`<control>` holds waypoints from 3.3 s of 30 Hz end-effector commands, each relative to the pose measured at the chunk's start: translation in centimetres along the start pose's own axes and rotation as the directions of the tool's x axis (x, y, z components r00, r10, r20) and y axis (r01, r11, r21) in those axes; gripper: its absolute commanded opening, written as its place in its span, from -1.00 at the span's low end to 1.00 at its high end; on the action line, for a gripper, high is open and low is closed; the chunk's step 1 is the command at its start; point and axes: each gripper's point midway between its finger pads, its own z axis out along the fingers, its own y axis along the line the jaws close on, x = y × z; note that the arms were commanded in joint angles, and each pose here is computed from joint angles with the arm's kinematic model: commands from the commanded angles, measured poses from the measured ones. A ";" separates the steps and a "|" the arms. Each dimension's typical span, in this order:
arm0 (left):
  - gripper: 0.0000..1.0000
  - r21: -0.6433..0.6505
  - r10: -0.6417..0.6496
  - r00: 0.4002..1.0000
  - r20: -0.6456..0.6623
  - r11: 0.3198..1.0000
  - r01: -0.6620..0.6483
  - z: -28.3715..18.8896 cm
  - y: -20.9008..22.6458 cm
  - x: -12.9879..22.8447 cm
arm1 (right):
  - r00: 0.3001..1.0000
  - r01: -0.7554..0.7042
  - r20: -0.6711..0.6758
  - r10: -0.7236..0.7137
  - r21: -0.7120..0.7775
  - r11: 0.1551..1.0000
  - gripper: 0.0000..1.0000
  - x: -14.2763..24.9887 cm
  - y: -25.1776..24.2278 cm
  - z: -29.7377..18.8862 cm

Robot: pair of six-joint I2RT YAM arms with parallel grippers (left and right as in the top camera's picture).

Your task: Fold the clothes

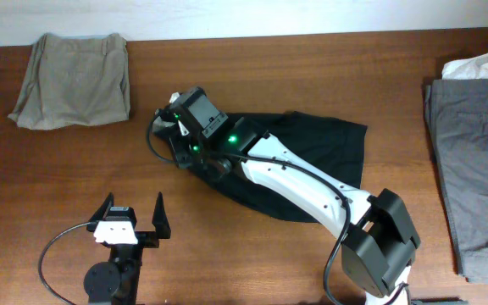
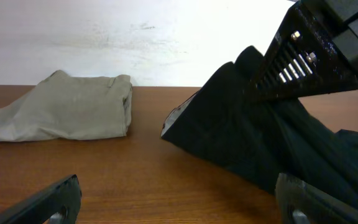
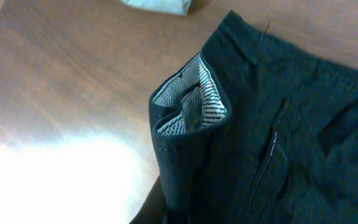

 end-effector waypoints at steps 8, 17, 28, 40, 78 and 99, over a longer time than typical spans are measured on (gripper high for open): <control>0.98 -0.013 0.015 1.000 0.000 1.000 -0.015 0.0 0.3 0.1 | 1.000 -0.002 -0.018 0.001 -0.039 0.999 0.40 -0.3 0.5 -2.2; 0.98 -0.013 0.015 1.000 0.000 1.000 -0.015 0.0 0.3 0.1 | 0.980 -0.194 -0.003 0.198 0.192 0.962 0.77 -2.5 -14.7 -13.1; 0.99 -0.013 0.015 1.000 0.000 1.000 -0.015 0.0 0.3 0.1 | 0.827 -0.378 -0.267 0.495 0.388 0.840 0.36 8.8 -23.5 -12.6; 0.99 0.220 0.016 0.972 0.235 0.973 -0.069 -1.2 -4.0 -5.6 | 0.812 -0.390 -0.287 0.507 0.380 0.839 0.59 9.9 -23.4 -11.7; -0.86 0.074 -0.033 0.407 -0.913 0.967 0.245 13.5 -3.3 10.8 | 0.705 -0.458 -0.334 0.626 0.459 0.761 -0.92 17.0 -24.7 -9.1; -0.98 -0.145 -0.163 0.104 -0.981 0.976 0.160 9.1 -1.2 17.6 | 0.658 -0.485 -0.268 0.704 0.564 0.668 -0.92 20.1 -29.7 -8.4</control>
